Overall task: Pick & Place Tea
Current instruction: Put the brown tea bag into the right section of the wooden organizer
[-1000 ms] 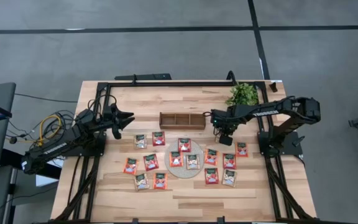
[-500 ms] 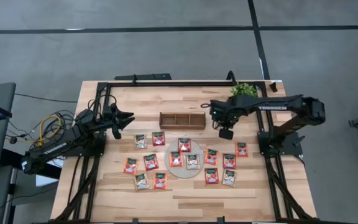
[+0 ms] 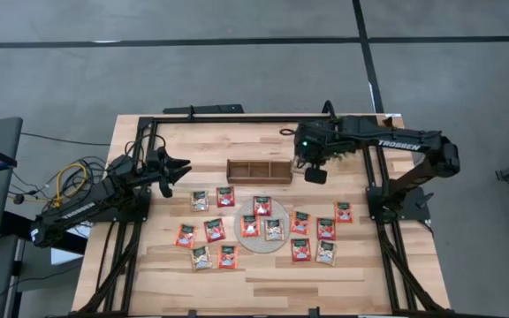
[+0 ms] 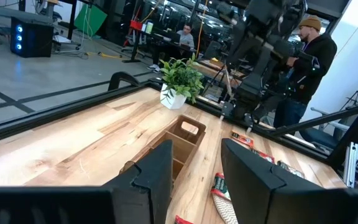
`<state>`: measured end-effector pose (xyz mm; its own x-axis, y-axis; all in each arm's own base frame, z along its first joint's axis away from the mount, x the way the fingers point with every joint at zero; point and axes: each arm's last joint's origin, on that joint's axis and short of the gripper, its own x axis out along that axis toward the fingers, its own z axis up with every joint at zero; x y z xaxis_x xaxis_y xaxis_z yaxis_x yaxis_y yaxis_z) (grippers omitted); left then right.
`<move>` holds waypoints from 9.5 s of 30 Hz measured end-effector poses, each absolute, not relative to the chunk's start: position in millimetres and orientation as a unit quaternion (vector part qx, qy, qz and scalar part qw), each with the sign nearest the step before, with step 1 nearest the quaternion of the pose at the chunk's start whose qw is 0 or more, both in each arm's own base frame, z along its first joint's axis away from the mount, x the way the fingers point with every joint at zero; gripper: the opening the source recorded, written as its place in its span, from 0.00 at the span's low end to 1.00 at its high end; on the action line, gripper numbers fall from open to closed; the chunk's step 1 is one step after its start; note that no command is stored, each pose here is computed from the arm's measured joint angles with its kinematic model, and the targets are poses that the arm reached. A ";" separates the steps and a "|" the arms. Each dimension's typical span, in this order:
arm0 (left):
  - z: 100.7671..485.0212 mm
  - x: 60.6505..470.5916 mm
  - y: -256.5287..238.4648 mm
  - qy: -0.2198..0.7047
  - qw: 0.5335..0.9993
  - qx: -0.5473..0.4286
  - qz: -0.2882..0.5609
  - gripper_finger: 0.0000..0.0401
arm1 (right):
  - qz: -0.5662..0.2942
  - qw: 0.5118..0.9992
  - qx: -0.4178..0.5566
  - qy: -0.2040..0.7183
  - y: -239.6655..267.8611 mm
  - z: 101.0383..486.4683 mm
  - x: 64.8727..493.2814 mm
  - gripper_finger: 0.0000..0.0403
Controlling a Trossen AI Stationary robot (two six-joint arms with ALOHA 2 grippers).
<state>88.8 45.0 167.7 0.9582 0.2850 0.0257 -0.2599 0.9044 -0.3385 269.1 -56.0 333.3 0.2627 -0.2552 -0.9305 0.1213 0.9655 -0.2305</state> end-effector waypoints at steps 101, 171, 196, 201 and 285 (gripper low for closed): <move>167.7 88.8 45.0 -0.037 0.975 -0.168 0.140 0.32 | -0.066 0.730 -0.084 0.675 -101.3 220.1 363.6 0.00; 167.7 88.8 45.1 -0.037 0.975 -0.167 0.140 0.32 | -0.020 0.740 0.107 0.664 12.5 296.3 233.4 0.19; 167.7 88.8 45.1 -0.037 0.975 -0.170 0.140 0.32 | -0.091 0.687 0.162 0.703 16.4 206.1 177.3 0.19; 167.7 88.8 45.1 -0.037 0.975 -0.170 0.140 0.32 | -0.057 0.698 0.180 0.690 21.9 200.4 180.6 0.19; 167.0 88.8 45.1 -0.034 0.975 -0.171 0.140 0.32 | -0.095 0.643 0.219 0.728 145.8 132.1 190.7 0.01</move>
